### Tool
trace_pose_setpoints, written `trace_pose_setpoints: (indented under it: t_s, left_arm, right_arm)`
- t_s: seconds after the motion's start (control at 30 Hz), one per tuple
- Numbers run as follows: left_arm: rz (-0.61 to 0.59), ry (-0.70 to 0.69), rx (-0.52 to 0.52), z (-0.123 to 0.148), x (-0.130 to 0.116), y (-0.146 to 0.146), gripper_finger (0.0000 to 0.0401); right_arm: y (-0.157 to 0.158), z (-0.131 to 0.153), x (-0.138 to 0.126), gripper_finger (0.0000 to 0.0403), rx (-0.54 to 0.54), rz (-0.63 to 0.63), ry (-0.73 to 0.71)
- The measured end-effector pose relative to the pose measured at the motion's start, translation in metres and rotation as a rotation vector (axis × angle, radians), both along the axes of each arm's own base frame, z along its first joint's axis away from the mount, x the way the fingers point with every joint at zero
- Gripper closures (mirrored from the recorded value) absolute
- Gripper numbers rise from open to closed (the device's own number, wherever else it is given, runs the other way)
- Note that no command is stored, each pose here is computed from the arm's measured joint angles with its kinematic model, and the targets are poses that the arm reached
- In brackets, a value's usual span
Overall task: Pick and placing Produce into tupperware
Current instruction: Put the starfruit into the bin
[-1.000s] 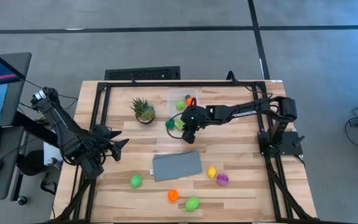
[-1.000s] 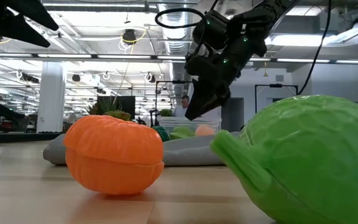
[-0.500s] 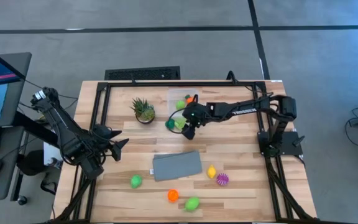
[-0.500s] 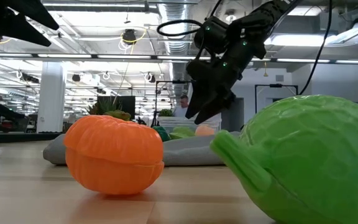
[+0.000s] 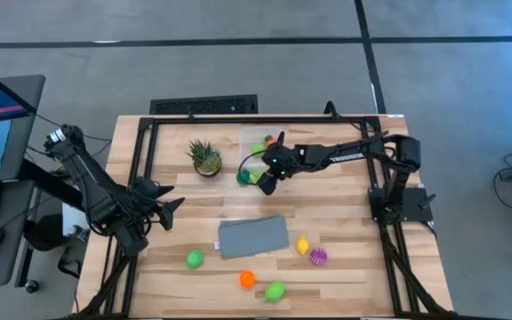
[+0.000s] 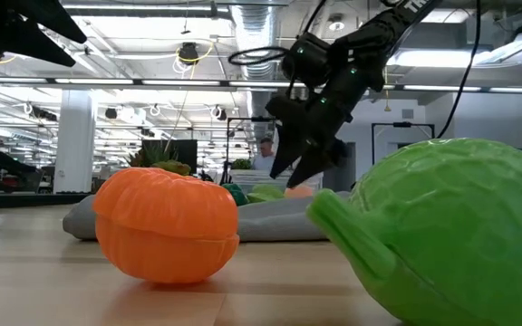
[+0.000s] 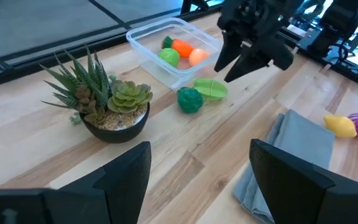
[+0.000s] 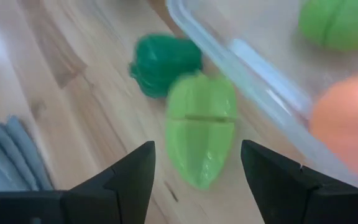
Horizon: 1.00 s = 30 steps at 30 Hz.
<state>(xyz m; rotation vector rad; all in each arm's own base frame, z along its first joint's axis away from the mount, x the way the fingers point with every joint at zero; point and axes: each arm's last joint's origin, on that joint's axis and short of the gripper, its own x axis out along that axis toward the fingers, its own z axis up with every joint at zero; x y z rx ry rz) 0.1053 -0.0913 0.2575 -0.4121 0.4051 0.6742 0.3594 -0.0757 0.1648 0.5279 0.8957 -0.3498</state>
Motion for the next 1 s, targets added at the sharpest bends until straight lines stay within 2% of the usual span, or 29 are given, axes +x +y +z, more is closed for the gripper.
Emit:
trace_pose_setpoints:
  t_s: [0.37, 0.67, 0.83, 1.0]
  left_arm:
    - [0.001, -0.003, -0.003, 0.0000, 0.0003, -0.0003, 0.0138]
    - [0.001, -0.003, -0.003, 0.0000, 0.0003, -0.0003, 0.0138]
    - [0.001, -0.002, -0.004, 0.0000, 0.0003, -0.0003, 0.0138]
    - [0.001, -0.003, -0.005, 0.0000, 0.0003, -0.0003, 0.0138]
  right_arm:
    - [-0.0049, 0.0007, 0.0066, 0.0140, 0.001, -0.044, 0.026]
    - [-0.0072, 0.0020, 0.0076, 0.0140, 0.099, -0.052, -0.009]
    - [-0.0059, 0.0025, 0.0077, 0.0140, 0.201, -0.052, -0.022]
    - [-0.0048, 0.0028, 0.0083, 0.0140, 0.209, -0.043, -0.028]
